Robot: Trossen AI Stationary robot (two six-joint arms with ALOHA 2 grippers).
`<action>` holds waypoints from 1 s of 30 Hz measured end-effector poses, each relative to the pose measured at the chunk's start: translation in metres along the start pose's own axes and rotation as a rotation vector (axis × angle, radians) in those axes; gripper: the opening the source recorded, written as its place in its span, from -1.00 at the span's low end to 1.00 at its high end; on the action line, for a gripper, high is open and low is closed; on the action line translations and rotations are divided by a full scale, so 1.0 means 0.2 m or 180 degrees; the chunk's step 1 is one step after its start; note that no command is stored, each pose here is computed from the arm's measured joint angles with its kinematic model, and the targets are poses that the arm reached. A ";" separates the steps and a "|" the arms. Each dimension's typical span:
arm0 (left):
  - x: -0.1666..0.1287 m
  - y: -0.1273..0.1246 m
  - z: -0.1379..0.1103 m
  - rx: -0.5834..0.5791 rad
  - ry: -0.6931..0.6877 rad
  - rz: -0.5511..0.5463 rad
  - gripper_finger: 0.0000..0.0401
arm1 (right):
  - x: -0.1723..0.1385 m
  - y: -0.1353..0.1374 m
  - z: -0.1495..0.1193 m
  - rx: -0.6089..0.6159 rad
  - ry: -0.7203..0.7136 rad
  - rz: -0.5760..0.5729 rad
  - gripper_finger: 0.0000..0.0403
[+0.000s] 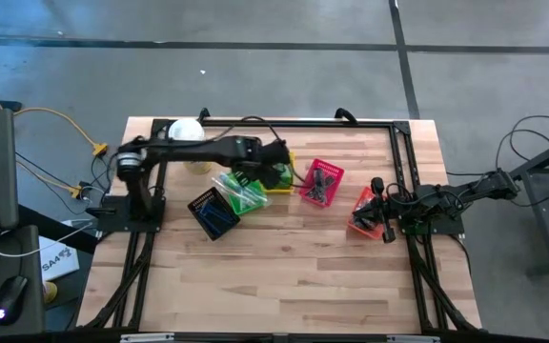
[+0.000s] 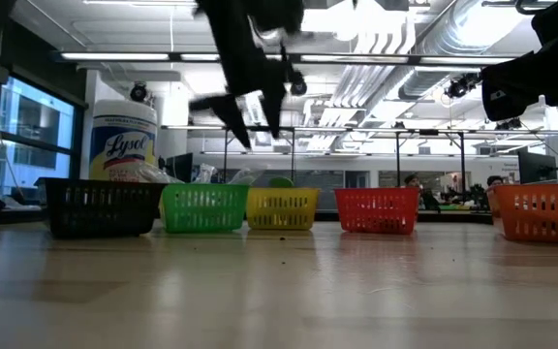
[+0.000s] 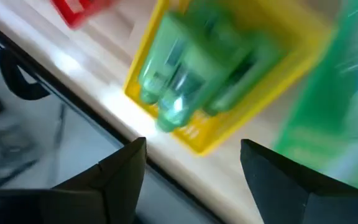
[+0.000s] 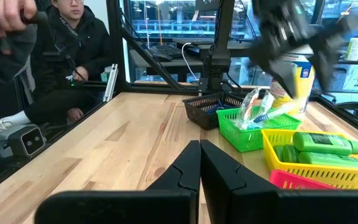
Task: Pick & Place Travel size toiletries
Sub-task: Return to Home Position
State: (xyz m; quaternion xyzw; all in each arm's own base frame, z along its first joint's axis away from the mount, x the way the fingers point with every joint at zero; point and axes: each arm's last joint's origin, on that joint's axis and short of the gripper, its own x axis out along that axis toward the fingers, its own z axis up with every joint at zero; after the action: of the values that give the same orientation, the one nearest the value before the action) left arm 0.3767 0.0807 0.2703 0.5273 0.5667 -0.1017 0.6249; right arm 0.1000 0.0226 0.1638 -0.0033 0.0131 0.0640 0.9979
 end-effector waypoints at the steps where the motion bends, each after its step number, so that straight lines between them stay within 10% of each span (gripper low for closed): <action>1: -0.06 -0.01 -0.01 -0.0141 -0.0095 -0.0027 0.24 | 0.00 0.00 0.00 0.0000 -0.0001 0.0000 -0.99; 13: -0.56 -0.09 -0.29 -0.2843 -0.1581 0.0057 -0.46 | 0.00 0.00 0.00 0.0004 -0.0003 0.0001 -0.99; 19: -0.57 -0.24 -0.32 -0.3015 -0.2275 0.0275 -0.94 | 0.00 0.00 0.00 0.0125 -0.0002 0.0035 -0.99; 30: -0.40 -0.65 -0.32 -0.3125 -0.3776 0.0392 -1.00 | 0.00 -0.05 0.01 -0.0040 -0.0032 -0.0375 -0.99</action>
State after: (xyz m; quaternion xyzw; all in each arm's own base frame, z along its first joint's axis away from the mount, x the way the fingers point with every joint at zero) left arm 0.2178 0.0380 0.2771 0.0776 0.0867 -0.0694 0.9908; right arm 0.1006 0.0120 0.1650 -0.0100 0.0075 0.0053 0.9999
